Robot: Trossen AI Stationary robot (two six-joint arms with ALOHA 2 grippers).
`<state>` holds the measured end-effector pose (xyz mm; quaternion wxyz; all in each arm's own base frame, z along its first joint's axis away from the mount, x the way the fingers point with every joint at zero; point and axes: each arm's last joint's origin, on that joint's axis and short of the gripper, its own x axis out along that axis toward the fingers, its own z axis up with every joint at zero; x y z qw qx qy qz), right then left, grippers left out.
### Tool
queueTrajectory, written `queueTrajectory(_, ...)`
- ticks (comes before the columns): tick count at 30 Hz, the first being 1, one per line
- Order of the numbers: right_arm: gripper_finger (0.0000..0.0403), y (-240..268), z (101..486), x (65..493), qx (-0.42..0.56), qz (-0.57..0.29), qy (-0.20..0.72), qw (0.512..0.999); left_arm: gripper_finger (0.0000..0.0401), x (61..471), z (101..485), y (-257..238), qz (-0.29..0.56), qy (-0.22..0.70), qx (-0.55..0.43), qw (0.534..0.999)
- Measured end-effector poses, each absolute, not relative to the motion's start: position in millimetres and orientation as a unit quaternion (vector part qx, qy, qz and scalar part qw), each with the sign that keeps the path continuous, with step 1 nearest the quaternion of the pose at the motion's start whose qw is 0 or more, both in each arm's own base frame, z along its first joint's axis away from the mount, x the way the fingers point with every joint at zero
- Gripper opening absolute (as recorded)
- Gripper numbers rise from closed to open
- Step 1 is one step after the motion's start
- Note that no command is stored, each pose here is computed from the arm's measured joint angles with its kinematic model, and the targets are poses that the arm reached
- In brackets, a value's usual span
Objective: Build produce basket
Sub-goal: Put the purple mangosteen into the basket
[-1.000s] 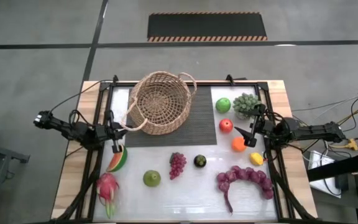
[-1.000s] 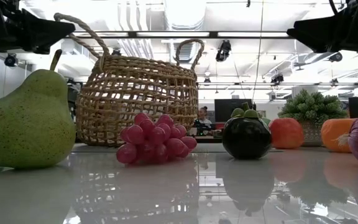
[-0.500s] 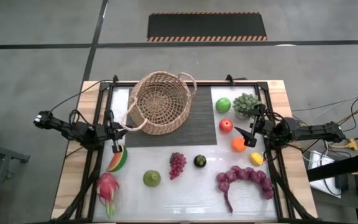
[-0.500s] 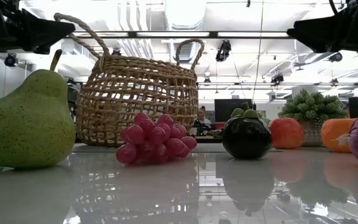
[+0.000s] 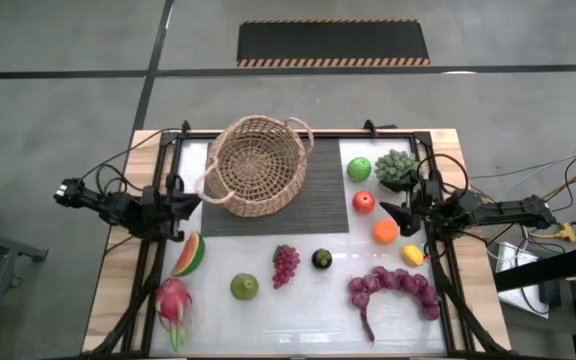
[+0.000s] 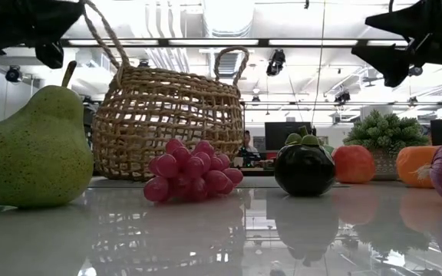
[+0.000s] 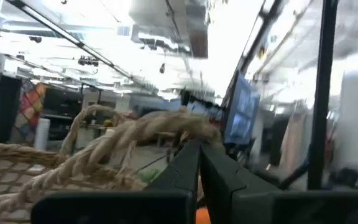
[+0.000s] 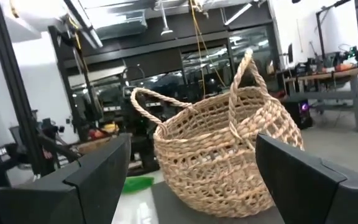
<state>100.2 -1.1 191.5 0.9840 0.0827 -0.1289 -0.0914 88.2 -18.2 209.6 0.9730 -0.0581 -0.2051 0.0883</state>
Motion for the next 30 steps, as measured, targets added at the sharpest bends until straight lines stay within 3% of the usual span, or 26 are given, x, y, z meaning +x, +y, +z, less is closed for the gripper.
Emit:
queueTrajectory(19,0.0327,-1,192,100,0.076,-0.091,-0.130,0.984,0.0000,67,262,-10,0.098,-0.334,-0.098,0.932)
queueTrajectory(30,0.0327,-1,195,99,0.061,-0.093,-0.144,0.983,0.0000,66,262,-9,0.144,-0.325,0.010,0.935)
